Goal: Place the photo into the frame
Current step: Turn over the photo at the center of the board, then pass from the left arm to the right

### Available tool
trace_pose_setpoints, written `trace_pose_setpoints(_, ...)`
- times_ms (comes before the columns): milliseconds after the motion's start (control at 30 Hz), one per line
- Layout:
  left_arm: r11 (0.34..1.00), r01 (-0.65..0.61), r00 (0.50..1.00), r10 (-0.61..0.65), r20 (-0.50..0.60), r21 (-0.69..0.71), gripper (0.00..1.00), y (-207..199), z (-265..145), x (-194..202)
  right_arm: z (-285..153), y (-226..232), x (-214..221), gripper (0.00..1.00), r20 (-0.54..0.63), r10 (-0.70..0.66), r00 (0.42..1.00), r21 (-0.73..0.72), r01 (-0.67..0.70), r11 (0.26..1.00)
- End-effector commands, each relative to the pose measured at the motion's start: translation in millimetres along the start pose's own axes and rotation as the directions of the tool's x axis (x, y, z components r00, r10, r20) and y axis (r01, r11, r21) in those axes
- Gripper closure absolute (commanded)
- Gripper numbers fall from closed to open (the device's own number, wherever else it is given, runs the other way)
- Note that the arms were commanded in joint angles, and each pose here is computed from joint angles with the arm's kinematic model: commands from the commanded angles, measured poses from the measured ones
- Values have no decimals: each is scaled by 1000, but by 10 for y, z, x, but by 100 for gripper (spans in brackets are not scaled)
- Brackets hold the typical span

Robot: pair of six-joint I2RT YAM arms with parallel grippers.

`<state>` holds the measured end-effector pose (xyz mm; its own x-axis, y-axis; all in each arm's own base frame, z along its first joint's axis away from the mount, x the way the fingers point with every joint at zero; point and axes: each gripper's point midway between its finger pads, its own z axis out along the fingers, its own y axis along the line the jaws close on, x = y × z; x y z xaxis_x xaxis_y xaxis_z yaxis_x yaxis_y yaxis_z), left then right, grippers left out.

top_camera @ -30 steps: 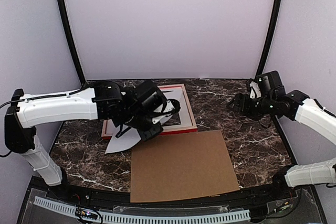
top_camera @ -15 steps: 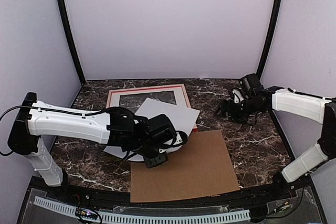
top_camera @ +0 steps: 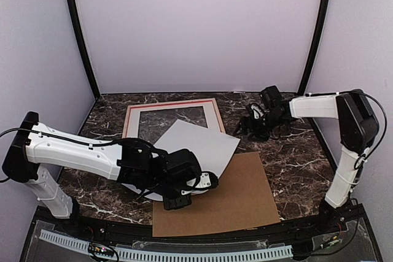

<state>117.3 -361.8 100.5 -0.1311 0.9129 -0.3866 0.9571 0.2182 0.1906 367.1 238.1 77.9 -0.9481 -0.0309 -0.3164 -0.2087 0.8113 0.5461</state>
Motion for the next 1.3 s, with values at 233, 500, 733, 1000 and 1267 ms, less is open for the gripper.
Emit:
trace_pose_setpoints(233,998,-58,996,56,67,35,99,-64,-146,17,314,37,31,18,-110,-117,987,-95,106,990)
trace_pose_setpoints(500,998,-54,997,51,62,39,99,-78,-124,55,447,61,140,28,-153,-143,978,-179,115,977)
trace_pose_setpoints(733,998,-43,998,40,45,50,99,-101,-78,88,476,63,142,56,-151,-149,977,-208,116,971)
trace_pose_setpoints(1000,998,-28,999,27,27,55,98,-118,-35,147,393,49,119,84,-133,-144,981,-216,113,970)
trace_pose_setpoints(1267,998,0,1000,1,-9,57,78,-134,35,237,164,118,-19,100,-68,-135,989,-212,118,970)
